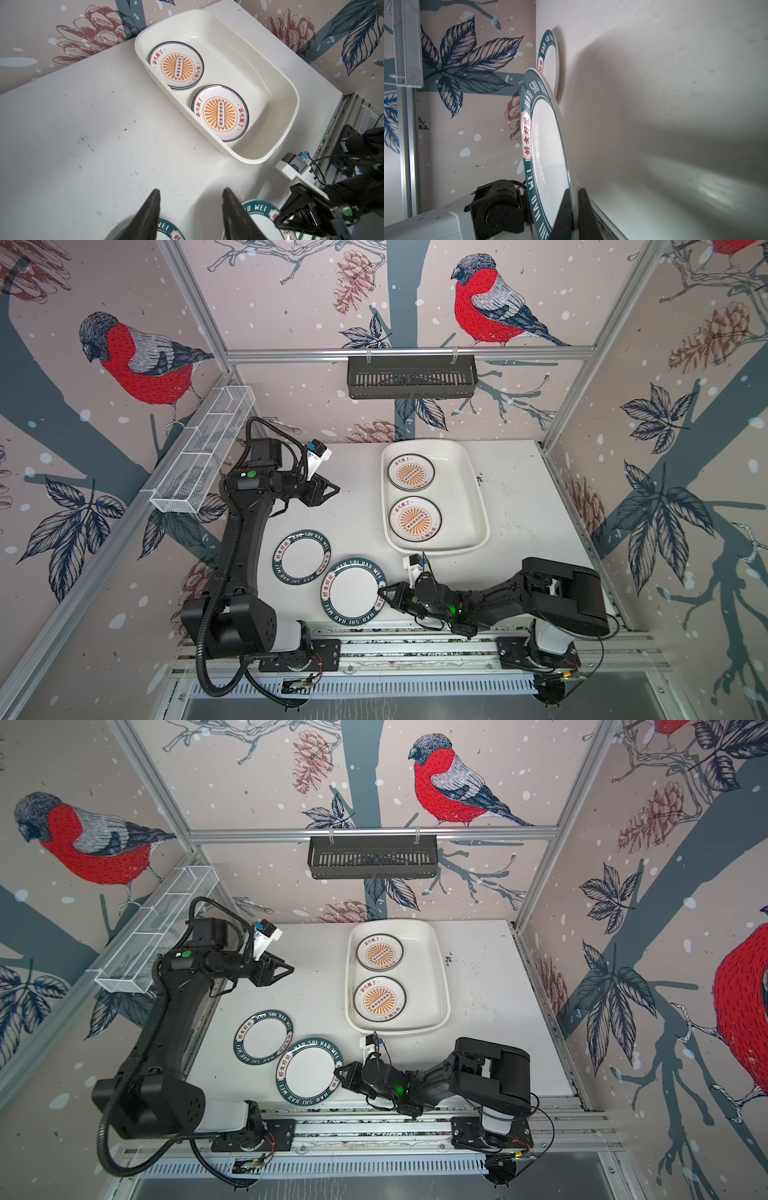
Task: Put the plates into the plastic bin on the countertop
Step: 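Lift the green-rimmed plate with the right gripper while the left gripper releases and withdraws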
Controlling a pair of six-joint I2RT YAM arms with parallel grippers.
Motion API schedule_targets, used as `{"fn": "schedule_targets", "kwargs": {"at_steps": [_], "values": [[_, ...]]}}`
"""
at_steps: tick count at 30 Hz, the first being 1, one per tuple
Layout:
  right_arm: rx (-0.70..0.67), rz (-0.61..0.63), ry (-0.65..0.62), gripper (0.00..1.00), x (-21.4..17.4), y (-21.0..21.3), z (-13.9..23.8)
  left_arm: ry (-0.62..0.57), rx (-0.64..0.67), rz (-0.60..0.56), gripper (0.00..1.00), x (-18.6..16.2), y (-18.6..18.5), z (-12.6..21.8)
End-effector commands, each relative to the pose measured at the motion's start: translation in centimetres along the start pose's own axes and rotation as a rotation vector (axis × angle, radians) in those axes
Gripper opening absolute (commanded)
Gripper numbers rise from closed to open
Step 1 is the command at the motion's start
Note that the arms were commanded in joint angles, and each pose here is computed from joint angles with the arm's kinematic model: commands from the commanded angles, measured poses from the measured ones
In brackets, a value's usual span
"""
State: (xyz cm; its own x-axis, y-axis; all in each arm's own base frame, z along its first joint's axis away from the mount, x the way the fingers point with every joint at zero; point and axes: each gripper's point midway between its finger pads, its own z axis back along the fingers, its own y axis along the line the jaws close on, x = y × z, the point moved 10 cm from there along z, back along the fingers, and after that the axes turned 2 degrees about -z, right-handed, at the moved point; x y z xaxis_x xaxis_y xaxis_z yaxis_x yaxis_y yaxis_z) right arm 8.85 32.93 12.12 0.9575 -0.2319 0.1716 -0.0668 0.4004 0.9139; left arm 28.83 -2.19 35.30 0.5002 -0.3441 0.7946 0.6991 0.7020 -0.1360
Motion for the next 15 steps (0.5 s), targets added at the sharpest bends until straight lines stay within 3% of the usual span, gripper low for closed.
{"fn": "schedule_targets", "kwargs": {"at_steps": [1, 8, 15], "values": [[-0.011, 0.074, 0.06, 0.02, 0.1, 1.3, 0.1, -0.072, 0.048, 0.017, 0.49, 1.3, -0.2, 1.1], [-0.007, 0.144, 0.089, 0.01, 3.1, 5.0, 1.5, -0.126, 0.114, 0.028, 0.5, 3.4, -0.9, 3.3], [-0.005, 0.208, 0.057, 0.02, 9.6, 8.2, 4.8, -0.142, 0.113, 0.027, 0.5, 3.3, -1.7, 4.0]]}}
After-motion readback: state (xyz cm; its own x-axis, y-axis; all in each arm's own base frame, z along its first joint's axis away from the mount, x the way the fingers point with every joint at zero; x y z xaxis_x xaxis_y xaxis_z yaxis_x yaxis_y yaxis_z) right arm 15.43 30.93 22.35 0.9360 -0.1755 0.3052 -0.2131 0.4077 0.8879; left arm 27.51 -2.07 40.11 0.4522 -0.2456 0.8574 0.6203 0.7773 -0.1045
